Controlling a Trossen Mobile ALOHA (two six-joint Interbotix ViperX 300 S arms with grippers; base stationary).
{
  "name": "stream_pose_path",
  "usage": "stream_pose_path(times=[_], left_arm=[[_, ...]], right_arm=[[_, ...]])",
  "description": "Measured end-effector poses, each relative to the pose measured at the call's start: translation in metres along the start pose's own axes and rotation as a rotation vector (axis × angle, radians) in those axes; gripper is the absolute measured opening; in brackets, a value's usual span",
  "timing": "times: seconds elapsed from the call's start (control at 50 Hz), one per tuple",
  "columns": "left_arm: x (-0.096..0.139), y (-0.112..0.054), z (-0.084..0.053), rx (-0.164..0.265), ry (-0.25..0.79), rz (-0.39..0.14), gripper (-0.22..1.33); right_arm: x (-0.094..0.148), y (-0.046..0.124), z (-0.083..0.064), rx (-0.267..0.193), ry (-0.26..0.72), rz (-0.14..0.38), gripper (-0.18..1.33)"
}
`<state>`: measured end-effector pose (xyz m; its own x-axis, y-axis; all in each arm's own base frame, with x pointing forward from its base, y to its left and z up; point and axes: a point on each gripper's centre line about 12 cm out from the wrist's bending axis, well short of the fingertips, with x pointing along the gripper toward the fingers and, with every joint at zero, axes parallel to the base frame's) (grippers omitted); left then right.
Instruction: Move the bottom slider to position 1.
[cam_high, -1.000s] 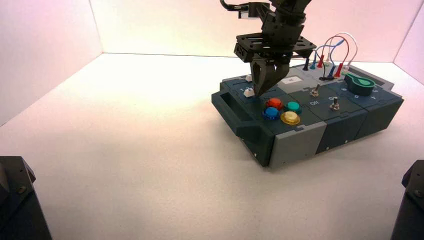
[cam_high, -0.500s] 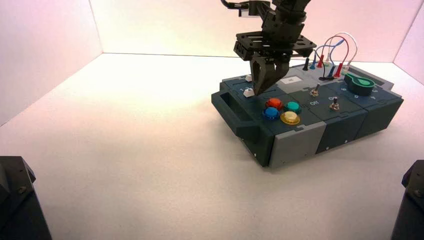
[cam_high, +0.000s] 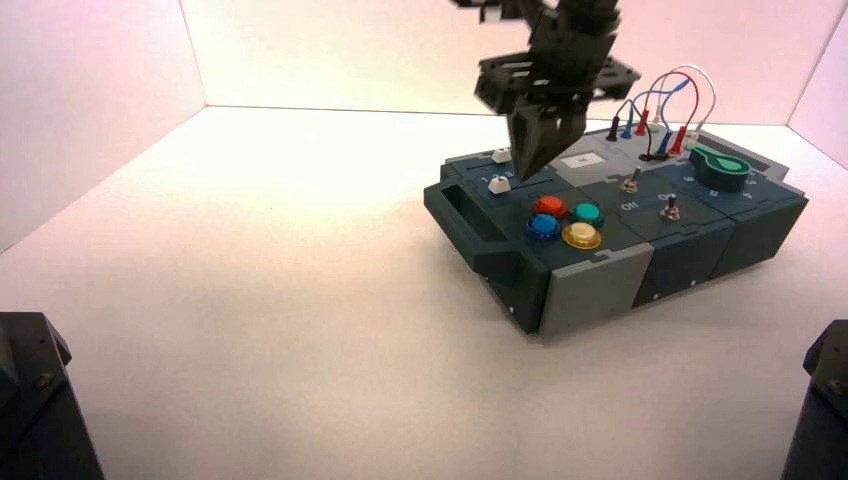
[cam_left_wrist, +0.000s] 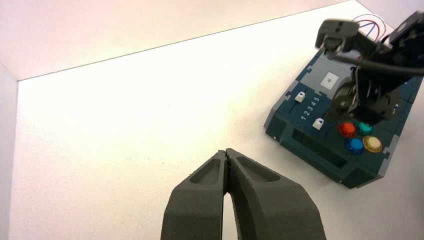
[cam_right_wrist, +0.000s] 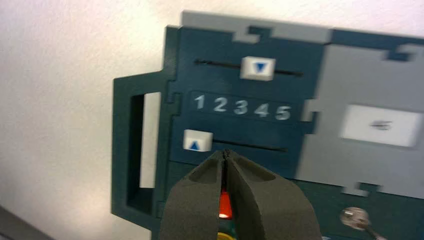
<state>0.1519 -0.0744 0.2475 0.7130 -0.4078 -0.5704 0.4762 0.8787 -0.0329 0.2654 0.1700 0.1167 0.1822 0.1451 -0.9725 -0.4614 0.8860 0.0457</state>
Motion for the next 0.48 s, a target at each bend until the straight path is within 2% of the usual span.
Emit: stream_pose_path(times=[0.14, 0.28, 0.48], left_arm=[[0.0, 0.0, 0.0, 0.001, -0.001, 0.001, -0.16], [-0.002, 0.0, 0.001, 0.002, -0.009, 0.002, -0.16], [-0.002, 0.0, 0.001, 0.0, -0.009, 0.001, -0.16]], right_arm=[[-0.018, -0.007, 0.004, -0.002, -0.053, -0.014, -0.14], [-0.053, -0.004, 0.009, -0.011, -0.166, -0.006, -0.14], [-0.092, -0.003, 0.006, -0.029, -0.304, 0.0, -0.14]])
